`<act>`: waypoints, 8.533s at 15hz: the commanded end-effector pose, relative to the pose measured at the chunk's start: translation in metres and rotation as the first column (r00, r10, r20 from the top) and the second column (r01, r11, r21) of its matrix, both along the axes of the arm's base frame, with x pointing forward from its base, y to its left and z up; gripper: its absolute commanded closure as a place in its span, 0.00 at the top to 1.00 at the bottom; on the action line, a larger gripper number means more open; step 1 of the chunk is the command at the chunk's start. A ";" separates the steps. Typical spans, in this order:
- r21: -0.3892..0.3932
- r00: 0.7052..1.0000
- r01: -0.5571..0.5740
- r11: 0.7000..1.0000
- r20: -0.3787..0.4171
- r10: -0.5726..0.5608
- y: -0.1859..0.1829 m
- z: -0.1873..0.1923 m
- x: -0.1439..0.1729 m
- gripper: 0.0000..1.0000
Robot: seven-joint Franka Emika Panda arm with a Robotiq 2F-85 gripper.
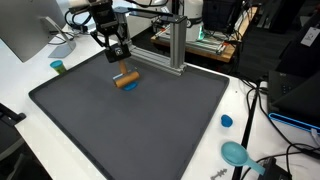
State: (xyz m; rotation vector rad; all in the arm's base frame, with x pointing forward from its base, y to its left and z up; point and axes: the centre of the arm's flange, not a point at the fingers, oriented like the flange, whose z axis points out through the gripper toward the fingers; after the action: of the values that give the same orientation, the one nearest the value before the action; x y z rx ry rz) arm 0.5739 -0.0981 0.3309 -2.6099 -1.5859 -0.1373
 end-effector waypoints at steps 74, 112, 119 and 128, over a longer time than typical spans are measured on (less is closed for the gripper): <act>-0.373 0.967 -0.080 0.924 -0.253 -0.018 0.163 -0.069 0.053 0.22; -0.333 0.965 0.037 0.942 -0.233 -0.120 0.103 -0.094 0.017 0.22; -0.380 0.950 0.085 0.921 -0.247 -0.189 0.101 -0.101 0.022 0.22; -0.393 0.936 0.100 0.914 -0.275 -0.220 0.098 -0.103 0.024 0.22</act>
State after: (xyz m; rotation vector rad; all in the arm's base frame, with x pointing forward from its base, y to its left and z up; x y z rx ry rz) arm 0.6095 0.0161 0.2998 -2.9066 -1.4722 0.4067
